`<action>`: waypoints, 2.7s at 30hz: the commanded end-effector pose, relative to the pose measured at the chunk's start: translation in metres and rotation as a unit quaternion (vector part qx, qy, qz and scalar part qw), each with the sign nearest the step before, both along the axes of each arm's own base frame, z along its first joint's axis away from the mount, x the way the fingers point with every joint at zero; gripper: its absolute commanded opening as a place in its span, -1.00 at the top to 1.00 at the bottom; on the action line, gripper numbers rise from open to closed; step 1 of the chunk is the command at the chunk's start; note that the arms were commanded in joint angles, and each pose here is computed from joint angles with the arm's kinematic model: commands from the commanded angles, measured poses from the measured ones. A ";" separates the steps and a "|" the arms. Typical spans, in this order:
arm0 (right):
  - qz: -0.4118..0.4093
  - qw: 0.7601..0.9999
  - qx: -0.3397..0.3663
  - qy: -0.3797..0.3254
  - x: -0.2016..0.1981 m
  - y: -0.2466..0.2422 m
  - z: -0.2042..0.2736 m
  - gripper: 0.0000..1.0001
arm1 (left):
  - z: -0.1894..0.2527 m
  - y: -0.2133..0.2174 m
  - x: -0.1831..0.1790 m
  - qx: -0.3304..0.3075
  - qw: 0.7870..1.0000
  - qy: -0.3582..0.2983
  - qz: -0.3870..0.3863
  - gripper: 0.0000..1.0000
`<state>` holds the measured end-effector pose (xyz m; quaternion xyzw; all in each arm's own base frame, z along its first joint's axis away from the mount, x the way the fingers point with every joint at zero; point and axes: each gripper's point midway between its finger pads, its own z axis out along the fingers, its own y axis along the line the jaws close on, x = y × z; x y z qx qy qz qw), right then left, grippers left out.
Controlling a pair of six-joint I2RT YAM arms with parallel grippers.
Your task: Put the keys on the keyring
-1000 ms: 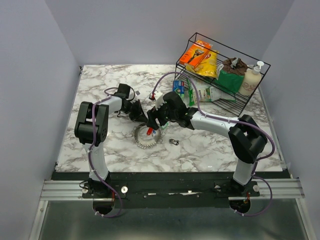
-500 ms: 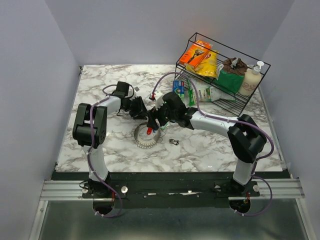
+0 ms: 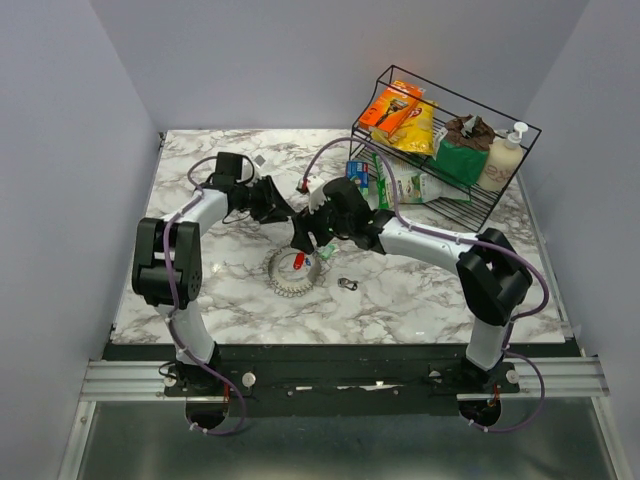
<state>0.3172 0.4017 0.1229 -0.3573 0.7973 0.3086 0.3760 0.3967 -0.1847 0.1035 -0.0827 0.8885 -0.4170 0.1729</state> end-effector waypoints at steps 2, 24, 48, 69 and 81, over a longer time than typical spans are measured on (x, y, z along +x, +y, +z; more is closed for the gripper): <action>-0.037 0.998 -0.024 0.033 0.014 0.002 -0.002 -0.44 | 0.036 0.055 0.014 0.044 0.994 -0.047 0.087 0.10; -0.075 0.982 -0.150 0.088 0.007 0.033 -0.056 -0.13 | 0.063 0.125 -0.015 0.213 0.965 -0.101 0.112 0.07; -0.104 0.980 -0.159 0.060 0.036 0.047 -0.082 -0.03 | 0.051 0.121 -0.025 0.209 0.969 -0.095 0.093 0.08; -0.123 0.975 -0.170 0.078 0.045 0.030 -0.101 0.48 | 0.048 0.120 -0.028 0.207 0.970 -0.095 0.089 0.08; -0.110 0.980 -0.158 0.054 0.043 0.023 -0.083 0.99 | 0.047 0.119 -0.029 0.208 0.969 -0.099 0.085 0.08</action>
